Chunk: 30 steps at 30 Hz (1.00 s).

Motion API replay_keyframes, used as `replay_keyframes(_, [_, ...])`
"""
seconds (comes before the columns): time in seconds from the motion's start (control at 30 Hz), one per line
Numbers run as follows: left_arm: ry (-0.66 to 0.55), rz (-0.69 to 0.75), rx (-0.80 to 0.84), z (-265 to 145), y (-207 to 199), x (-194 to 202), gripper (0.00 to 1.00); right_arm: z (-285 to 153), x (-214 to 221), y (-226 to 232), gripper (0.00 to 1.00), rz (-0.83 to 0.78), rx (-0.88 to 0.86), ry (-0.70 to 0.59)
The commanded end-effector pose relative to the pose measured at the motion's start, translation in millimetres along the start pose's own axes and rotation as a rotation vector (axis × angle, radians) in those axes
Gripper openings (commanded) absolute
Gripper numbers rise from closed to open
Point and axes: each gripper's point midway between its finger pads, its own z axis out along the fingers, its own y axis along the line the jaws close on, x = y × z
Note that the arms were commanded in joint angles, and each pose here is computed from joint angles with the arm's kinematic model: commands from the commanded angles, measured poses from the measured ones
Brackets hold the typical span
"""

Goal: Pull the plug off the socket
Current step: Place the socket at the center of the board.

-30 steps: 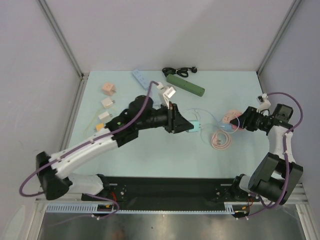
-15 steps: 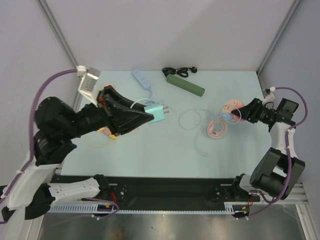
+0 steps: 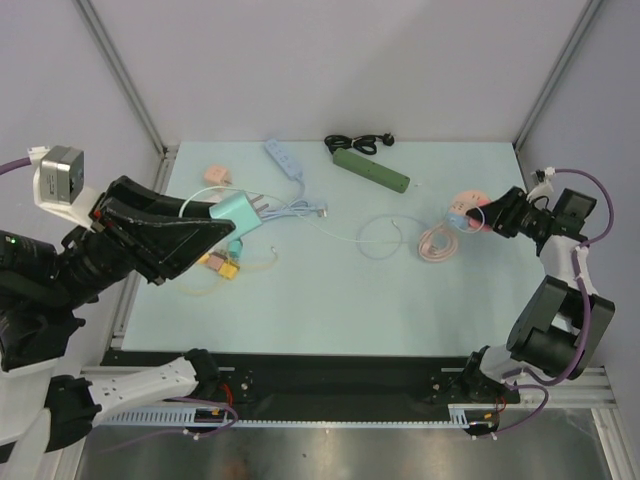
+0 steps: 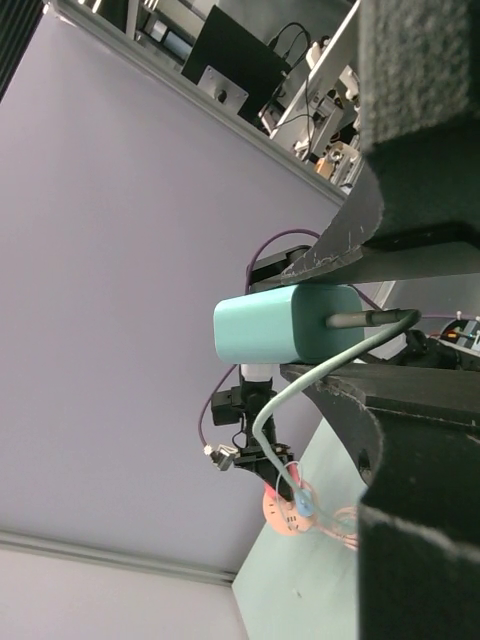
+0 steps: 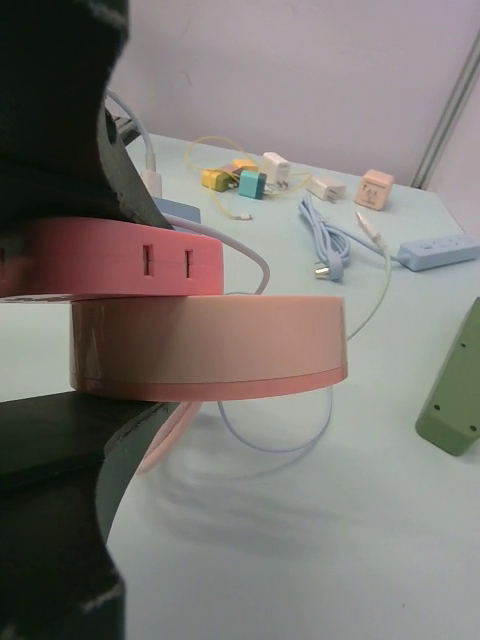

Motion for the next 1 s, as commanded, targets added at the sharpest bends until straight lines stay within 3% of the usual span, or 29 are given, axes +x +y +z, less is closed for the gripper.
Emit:
replay_keyframes(0.0, [-0.001, 0.008, -0.028, 5, 8, 3, 0.00, 7, -12, 15, 0.00, -0.031, -0.068, -0.027])
replay_keyframes(0.2, [0.124, -0.057, 0.003, 37, 22, 46, 0.00, 31, -11, 32, 0.00, 0.034, -0.143, 0.009])
replay_keyframes(0.4, [0.221, -0.167, 0.124, 63, 15, 78, 0.00, 58, -28, 30, 0.00, -0.090, -0.032, -0.062])
replay_keyframes(0.67, [0.230, -0.232, 0.322, 72, -23, 64, 0.00, 86, -25, 3, 0.00, -0.098, 0.054, -0.075])
replay_keyframes(0.97, [0.175, -0.218, 0.502, 49, -71, 22, 0.00, 86, -24, -23, 0.00, -0.050, 0.082, -0.068])
